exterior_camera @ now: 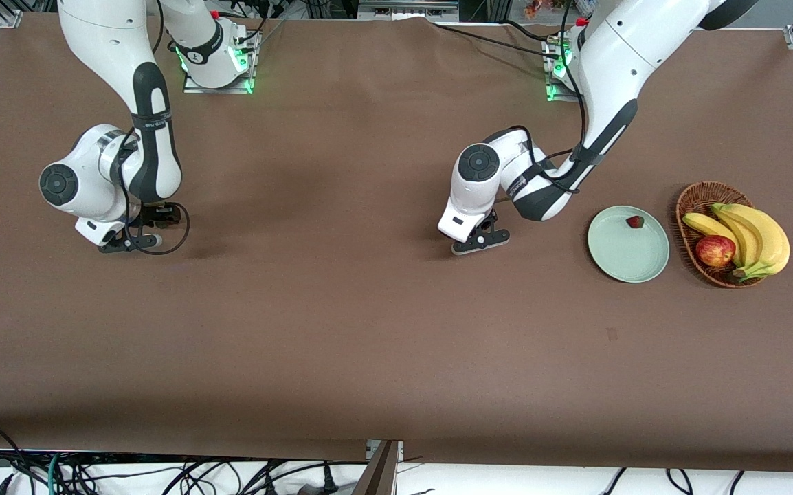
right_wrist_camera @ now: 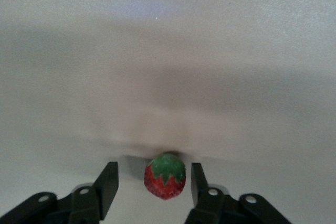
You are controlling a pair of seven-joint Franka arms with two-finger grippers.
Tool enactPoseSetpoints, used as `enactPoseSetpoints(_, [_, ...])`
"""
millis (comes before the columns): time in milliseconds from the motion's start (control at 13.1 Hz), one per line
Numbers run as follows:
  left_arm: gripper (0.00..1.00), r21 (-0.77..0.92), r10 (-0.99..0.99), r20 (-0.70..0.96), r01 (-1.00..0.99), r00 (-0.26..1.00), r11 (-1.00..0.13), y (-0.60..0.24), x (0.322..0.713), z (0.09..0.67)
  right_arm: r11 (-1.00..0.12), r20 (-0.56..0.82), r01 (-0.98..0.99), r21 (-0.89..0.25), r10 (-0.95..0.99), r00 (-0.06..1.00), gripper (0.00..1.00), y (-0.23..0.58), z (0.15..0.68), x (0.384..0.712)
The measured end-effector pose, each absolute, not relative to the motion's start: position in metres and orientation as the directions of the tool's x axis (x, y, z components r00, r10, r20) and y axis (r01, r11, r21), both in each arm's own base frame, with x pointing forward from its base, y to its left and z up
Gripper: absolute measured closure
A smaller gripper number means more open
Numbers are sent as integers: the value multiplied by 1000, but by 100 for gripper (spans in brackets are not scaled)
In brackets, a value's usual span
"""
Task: Collect all strawberries into plate
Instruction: 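Grasp a strawberry with the left gripper while the right gripper grasps another, then drop the strawberry on the plate while the right gripper sets one mid-table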
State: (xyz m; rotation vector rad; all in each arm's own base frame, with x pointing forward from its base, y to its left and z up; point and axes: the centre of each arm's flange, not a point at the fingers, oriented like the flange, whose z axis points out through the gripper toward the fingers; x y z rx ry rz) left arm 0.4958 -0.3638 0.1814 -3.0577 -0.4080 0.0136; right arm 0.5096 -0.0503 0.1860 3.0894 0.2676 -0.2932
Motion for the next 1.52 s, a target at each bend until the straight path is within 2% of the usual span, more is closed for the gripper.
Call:
enactPoseSetpoints(76, [66,-71,269,-4,268,963,-961,-362,498,183,-985,-189,174,10,169,967,37,-50,186,509])
enactPoseSetpoints(228, [66,-57,287,-33,285,957,-957,-355,511,201,-984,-188,177,10,172,967,55,-51,186,509])
enactPoseSetpoints(305, [66,-42,279,-64,277,958,-960,-346,522,219,-983,-187,182,10,177,966,56,-51,186,509])
enactPoseSetpoints(457, [66,-32,250,-111,248,962,-968,-301,549,260,-982,-184,186,9,181,966,67,-51,186,510])
enactPoseSetpoints(685, [66,-25,173,-156,171,972,-985,-191,584,307,-980,-163,200,11,195,967,67,-44,191,518])
enactPoseSetpoints(838, [66,-27,88,-184,84,979,-996,-108,596,316,-977,-108,213,3,212,971,67,-14,207,544])
enactPoseSetpoints(1219, [66,-6,-65,-208,-68,976,-998,39,584,276,-989,-4,114,-98,115,993,67,180,267,615])
enactPoseSetpoints(1523, [66,-5,-116,-191,-119,975,-993,73,559,231,-987,14,-22,-161,-25,1000,67,343,262,623])
